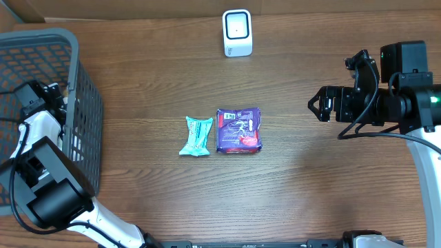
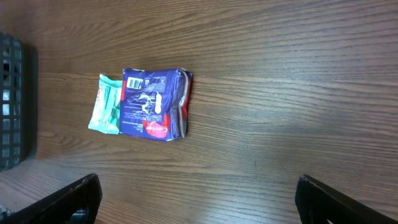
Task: Scan the item barcode
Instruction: 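Reach into the basket and grasp the white-and-gold tube with left gripper, then place the white tube beside the mint-green pack and release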
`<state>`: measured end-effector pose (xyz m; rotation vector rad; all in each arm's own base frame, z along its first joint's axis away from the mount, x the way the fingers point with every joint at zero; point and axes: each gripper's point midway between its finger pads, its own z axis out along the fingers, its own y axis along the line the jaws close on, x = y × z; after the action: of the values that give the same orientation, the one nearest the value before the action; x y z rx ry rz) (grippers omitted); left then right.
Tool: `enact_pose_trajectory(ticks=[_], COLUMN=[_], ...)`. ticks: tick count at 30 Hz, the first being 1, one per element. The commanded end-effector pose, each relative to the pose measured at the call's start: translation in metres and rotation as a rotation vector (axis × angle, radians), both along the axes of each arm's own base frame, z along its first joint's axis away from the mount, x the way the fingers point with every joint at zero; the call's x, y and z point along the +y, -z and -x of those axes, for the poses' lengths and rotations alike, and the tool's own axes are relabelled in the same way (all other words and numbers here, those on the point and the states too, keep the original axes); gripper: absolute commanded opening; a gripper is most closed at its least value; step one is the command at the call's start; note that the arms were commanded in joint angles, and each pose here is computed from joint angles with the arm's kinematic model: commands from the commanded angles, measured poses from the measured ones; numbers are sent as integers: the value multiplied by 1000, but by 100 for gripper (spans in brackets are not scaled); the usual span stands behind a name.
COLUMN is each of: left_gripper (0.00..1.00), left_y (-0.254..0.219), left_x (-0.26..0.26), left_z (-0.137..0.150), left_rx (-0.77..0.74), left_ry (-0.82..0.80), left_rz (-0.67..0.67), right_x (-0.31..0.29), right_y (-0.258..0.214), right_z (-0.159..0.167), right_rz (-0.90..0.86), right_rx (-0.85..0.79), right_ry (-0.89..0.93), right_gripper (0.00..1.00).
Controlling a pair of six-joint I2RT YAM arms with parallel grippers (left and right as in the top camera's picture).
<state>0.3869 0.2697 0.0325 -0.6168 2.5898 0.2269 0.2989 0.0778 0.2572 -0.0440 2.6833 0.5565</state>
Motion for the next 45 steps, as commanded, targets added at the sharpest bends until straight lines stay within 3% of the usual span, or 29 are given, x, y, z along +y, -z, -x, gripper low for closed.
enact_pose_trajectory(ticks=[1, 5, 11, 16, 24, 27, 31, 34, 38, 45], left_gripper=[41, 4, 4, 4, 4, 4, 4, 4, 4, 4], left_y=[36, 31, -28, -118, -282, -335, -379, -378, -333, -210], left_x=[-9, -6, 6, 12, -5, -30, -114, -178, -247, -289], left_z=[15, 11, -7, -18, 6, 24, 32, 38, 36, 37], left_rx=[89, 77, 15, -94, -327, -440, -567, -539, -373, -27], left_ry=[1, 0, -23, -55, -101, -102, 115, 257, 341, 212], left_rz=[51, 44, 22, -26, -132, -136, -32, 34, 156, 121], right_x=[2, 2, 2, 2, 2, 2, 2, 4, 5, 5], right_y=[-6, -6, -6, -6, -6, -6, -7, -9, -10, -10], right_z=[-2, -2, -3, -3, -3, -3, -5, -6, -7, -7], right_rz=[-6, -6, -6, -6, -6, -6, -7, -18, -24, -23], right_rx=[-15, -15, -16, -16, -16, -16, -28, -35, -38, -38], right_ry=[2, 2, 2, 2, 2, 2, 2, -3, -6, -7], right_gripper=[100, 100, 100, 100, 100, 100, 100, 100, 100, 100])
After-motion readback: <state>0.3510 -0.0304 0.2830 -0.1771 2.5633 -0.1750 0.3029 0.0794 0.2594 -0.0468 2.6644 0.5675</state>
